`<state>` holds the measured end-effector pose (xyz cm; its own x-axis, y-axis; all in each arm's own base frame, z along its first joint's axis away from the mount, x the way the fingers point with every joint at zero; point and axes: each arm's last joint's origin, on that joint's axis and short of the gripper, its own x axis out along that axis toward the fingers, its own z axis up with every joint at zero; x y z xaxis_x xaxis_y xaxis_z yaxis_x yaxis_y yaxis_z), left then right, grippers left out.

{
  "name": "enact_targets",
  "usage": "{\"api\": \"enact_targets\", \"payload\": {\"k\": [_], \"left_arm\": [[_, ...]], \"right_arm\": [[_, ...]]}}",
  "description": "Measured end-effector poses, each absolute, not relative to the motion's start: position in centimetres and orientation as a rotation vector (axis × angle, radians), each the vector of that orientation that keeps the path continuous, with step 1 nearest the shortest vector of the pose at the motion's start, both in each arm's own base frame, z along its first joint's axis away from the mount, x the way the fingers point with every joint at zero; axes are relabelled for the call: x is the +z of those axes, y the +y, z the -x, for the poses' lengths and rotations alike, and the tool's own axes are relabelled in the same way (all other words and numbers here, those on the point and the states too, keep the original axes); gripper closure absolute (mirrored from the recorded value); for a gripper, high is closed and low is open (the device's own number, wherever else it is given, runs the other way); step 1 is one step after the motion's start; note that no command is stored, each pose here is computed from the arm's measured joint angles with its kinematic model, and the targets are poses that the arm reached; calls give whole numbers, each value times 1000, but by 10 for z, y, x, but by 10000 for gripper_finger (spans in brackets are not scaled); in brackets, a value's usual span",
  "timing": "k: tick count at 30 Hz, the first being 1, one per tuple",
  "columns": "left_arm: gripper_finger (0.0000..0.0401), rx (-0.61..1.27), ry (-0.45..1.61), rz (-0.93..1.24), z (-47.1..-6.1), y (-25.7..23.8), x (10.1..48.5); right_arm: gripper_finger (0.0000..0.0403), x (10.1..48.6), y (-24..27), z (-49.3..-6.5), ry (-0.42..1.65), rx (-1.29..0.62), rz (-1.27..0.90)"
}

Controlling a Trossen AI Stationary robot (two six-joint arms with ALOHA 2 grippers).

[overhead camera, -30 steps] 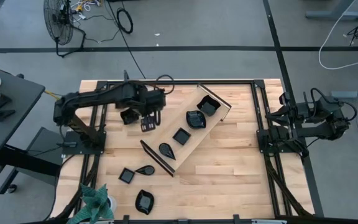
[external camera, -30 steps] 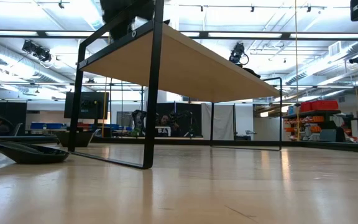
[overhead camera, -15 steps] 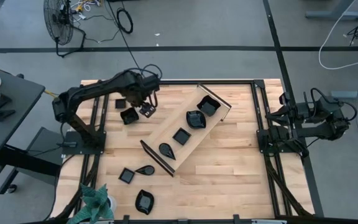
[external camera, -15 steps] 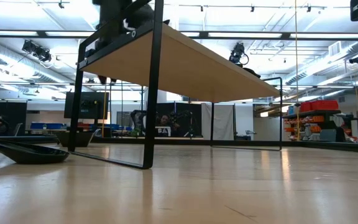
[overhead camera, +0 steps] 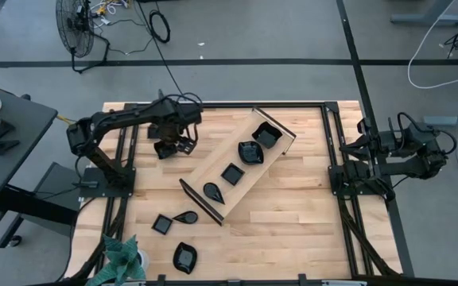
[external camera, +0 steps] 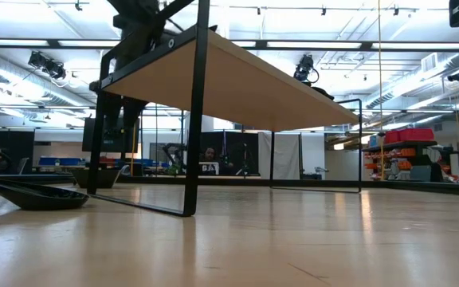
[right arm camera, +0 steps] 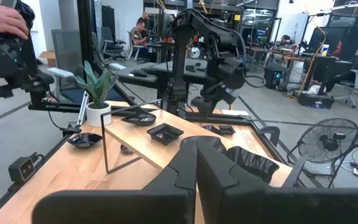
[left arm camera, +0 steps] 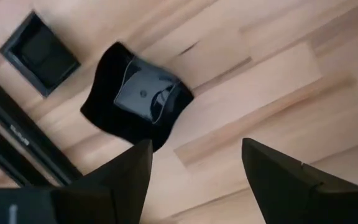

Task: Pick & Place Mini shaped plates
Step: Stack the black wave square shaped bowl on top of the black wave square shaped bowl on the shelf

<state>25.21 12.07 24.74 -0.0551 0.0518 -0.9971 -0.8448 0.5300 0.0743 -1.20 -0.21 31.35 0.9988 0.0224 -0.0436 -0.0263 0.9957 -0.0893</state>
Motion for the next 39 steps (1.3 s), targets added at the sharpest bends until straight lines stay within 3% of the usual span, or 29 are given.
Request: {"api": "enact_targets", "payload": {"k": [12, 22, 27, 39], "left_arm": [[150, 1019, 1415, 977, -209, 112, 232], [189, 1325, 1223, 1225, -171, 91, 213], [209, 1474, 1144, 1268, -163, 89, 199], [220, 1540, 856, 1229, -167, 96, 172]], "right_arm": [[392, 314, -2, 12, 43, 24, 90], [392, 314, -2, 12, 43, 24, 90], [392, 314, -2, 12, 43, 24, 90], [392, 314, -2, 12, 43, 24, 90]]}}
